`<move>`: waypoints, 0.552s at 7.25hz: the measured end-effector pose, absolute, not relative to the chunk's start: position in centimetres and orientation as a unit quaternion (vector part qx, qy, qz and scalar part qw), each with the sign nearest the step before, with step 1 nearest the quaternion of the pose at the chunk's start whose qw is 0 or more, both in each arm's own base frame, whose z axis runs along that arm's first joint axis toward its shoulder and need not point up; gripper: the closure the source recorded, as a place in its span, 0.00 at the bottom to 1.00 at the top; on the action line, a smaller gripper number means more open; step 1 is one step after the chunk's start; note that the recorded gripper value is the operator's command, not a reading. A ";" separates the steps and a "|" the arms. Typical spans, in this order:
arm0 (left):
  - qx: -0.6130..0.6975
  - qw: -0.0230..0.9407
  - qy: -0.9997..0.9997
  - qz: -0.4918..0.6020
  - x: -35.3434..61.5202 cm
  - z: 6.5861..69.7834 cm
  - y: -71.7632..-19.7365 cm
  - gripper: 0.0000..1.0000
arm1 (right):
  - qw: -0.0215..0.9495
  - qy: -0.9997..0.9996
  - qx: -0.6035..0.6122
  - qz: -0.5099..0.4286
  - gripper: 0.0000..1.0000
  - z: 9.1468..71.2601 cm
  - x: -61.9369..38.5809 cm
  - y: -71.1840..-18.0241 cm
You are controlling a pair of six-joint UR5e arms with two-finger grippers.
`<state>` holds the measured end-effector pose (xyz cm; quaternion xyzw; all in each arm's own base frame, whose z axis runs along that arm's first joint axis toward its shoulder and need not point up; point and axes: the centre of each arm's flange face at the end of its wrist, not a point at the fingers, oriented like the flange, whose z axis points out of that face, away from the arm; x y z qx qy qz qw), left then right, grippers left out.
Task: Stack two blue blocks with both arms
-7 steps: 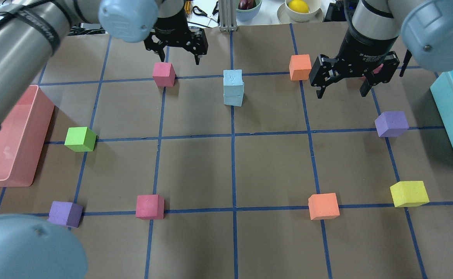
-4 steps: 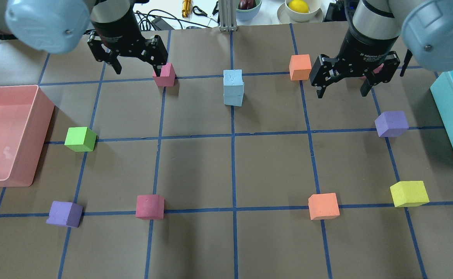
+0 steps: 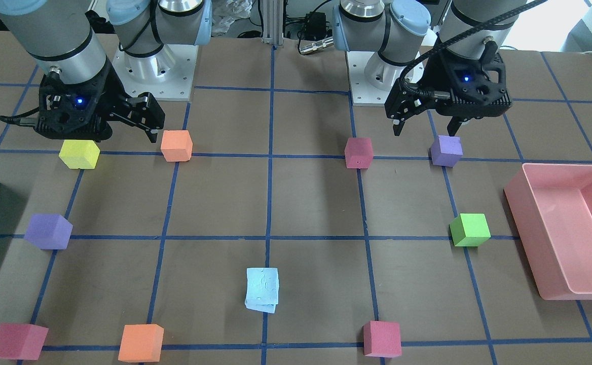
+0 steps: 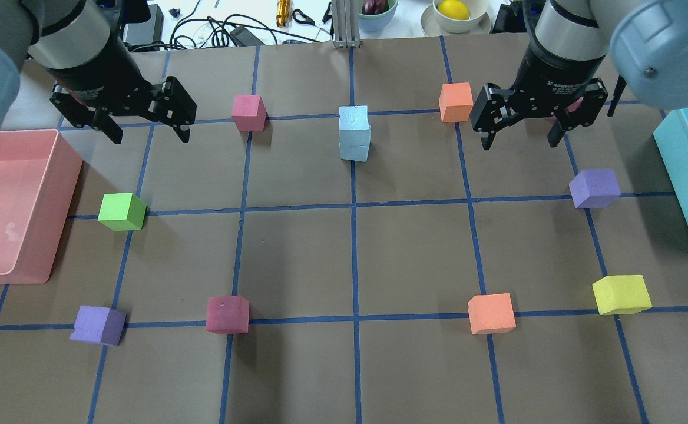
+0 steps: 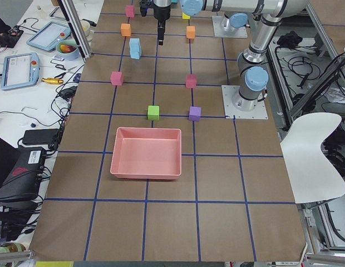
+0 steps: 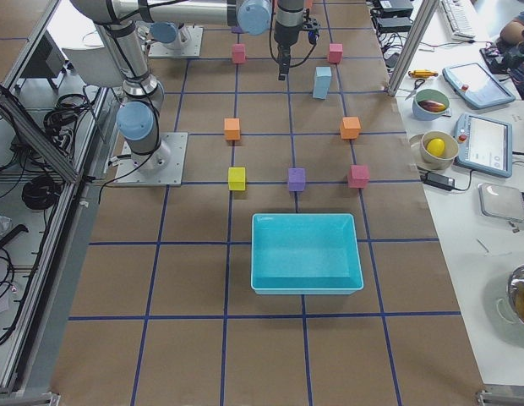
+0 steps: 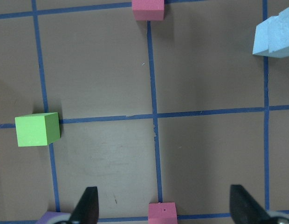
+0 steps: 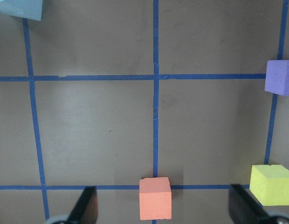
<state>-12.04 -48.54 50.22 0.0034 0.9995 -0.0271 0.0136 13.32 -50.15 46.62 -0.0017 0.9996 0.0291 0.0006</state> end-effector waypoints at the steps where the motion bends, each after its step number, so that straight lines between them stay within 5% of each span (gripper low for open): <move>1: 0.004 0.013 1.000 -0.028 -12.0 50.0 -48.1 0.00 | 0.001 1.000 -0.001 0.029 0.00 46.6 13.3 -50.2; 4: 0.012 0.014 0.999 -0.034 -12.0 50.0 -47.9 0.00 | -0.001 1.000 -0.001 0.029 0.00 46.6 13.3 -50.2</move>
